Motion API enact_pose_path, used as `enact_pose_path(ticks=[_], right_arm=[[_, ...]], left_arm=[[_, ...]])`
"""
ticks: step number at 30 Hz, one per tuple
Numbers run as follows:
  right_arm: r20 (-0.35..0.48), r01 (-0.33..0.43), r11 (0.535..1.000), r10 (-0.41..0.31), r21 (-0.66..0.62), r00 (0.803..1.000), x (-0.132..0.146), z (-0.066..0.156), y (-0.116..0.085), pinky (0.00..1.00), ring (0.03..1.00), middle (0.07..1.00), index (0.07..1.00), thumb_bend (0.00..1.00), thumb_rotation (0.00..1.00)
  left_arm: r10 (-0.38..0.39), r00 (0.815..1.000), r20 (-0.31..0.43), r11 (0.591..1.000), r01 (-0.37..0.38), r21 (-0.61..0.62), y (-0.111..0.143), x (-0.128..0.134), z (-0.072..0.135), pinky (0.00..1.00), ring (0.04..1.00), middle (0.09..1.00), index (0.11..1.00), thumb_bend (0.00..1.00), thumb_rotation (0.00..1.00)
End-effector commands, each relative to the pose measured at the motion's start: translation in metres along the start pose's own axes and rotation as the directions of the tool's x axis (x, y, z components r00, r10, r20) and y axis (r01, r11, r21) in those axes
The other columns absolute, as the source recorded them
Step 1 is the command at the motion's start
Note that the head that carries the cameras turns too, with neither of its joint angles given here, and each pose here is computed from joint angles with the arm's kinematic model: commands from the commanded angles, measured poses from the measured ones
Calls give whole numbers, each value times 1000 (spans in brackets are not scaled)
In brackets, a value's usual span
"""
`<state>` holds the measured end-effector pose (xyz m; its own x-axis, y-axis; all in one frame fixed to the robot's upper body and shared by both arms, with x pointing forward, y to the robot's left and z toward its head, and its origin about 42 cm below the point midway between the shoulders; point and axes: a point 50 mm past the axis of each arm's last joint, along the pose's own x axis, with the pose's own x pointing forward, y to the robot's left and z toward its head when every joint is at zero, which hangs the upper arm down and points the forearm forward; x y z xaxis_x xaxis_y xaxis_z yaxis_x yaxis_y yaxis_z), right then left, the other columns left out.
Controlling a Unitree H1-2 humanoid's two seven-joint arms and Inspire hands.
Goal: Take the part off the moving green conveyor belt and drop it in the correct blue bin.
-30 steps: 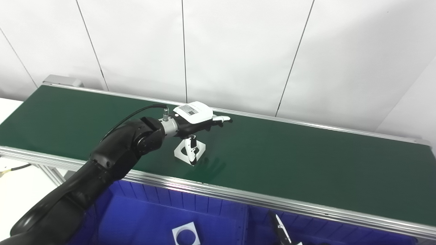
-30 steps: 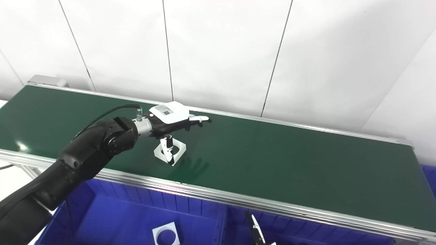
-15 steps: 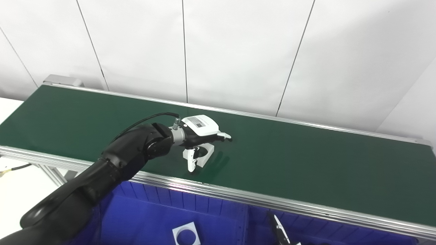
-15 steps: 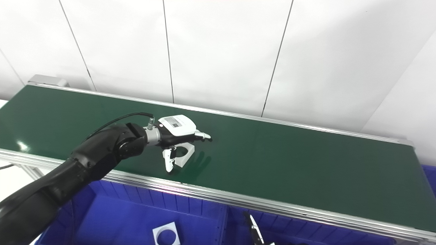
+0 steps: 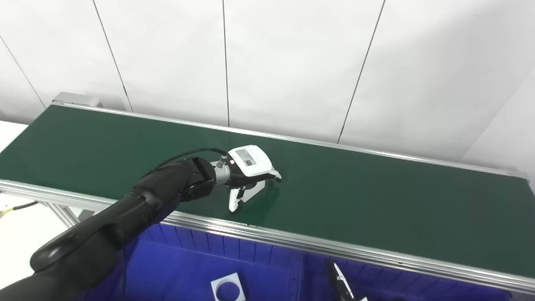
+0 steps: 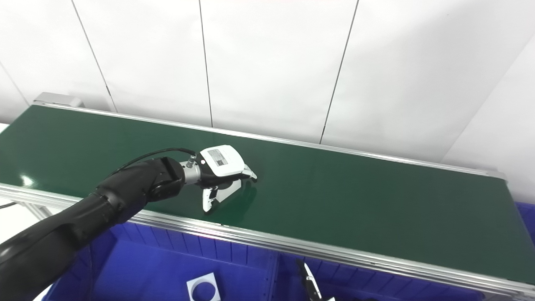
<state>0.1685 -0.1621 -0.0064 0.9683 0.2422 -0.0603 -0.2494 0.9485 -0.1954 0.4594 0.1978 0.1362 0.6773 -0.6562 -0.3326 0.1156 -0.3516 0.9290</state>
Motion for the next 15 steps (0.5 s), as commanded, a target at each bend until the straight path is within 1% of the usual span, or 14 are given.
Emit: enact_pose_path(ticks=[1, 2, 3, 6, 8, 10, 15], right_arm=[[78, 6, 999, -8, 35, 997, 4, 13, 2, 948, 963, 965, 952, 913, 971], [77, 5, 999, -8, 37, 997, 4, 13, 2, 953, 966, 966, 953, 916, 972], [78, 3, 999, -6, 36, 997, 4, 13, 2, 955, 966, 968, 954, 912, 973], [79, 2, 999, -4, 35, 997, 4, 13, 2, 956, 965, 967, 953, 908, 974], [78, 1, 999, -4, 37, 997, 4, 13, 2, 953, 962, 966, 952, 912, 972], [79, 2, 999, -5, 38, 997, 5, 13, 3, 950, 962, 965, 950, 914, 972], [77, 2, 999, -6, 41, 997, 4, 13, 4, 937, 951, 960, 946, 918, 974]], left_arm=[[87, 995, -46, 995, -85, 44, 23, 1, -20, 534, 563, 654, 640, 744, 0], [101, 994, -46, 994, -99, 40, 23, 1, -20, 483, 474, 580, 565, 599, 0], [109, 993, -47, 994, -108, 29, 24, 2, -20, 421, 417, 519, 541, 531, 0], [120, 992, -46, 993, -120, 7, 26, 4, -20, 365, 382, 475, 536, 503, 0], [131, 991, -37, 991, -130, 6, 28, 4, -19, 350, 380, 480, 531, 499, 0], [132, 991, -31, 991, -132, 8, 29, 4, -19, 357, 387, 499, 521, 499, 0], [126, 992, -22, 992, -125, 15, 31, 4, -18, 350, 379, 478, 532, 499, 0]])
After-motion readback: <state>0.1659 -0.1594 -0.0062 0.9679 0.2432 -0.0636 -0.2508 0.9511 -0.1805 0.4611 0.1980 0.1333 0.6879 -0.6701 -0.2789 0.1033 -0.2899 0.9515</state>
